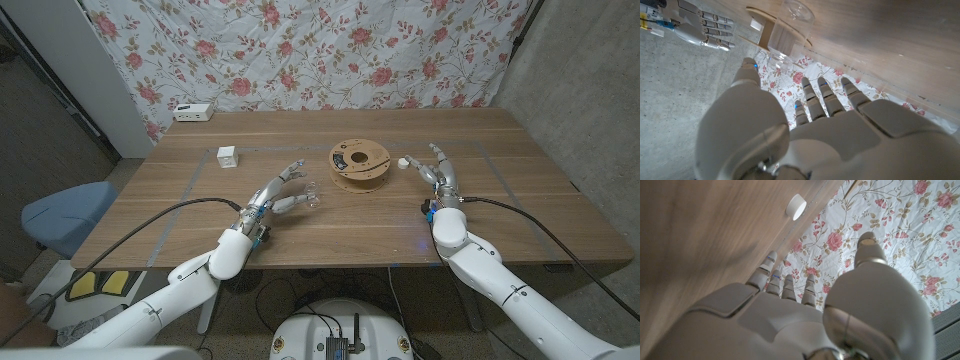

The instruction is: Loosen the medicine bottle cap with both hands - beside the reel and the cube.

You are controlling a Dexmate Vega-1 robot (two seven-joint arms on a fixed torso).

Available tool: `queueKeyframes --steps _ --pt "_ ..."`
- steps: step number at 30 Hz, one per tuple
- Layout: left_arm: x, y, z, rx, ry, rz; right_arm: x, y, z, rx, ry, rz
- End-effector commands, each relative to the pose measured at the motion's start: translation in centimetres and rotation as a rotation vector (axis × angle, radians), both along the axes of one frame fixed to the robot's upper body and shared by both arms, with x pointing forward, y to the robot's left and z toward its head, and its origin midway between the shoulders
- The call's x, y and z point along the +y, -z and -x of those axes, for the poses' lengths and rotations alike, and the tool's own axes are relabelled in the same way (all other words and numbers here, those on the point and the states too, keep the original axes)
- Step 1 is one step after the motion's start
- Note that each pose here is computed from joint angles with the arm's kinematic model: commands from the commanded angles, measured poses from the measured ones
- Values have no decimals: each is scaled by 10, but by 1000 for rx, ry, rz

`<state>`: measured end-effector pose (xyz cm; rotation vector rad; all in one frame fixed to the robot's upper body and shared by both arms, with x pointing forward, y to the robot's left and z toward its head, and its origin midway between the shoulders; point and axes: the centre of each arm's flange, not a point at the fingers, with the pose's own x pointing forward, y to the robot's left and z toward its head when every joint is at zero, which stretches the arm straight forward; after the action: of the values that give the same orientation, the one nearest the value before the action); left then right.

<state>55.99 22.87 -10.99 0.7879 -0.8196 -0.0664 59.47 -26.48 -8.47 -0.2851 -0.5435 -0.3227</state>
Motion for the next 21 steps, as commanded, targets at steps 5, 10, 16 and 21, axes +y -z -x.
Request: queueKeyframes --steps 5,10,16,21 --pt "6 -20 9 -43 51 90 -3 -11 12 -8 -46 34" --pt "7 -28 10 -46 87 114 -3 -15 15 -17 -65 41" --pt "13 -37 8 -39 120 154 -5 -19 23 -14 -77 56" --pt "19 -43 6 -30 139 169 -8 -20 29 -15 -86 53"
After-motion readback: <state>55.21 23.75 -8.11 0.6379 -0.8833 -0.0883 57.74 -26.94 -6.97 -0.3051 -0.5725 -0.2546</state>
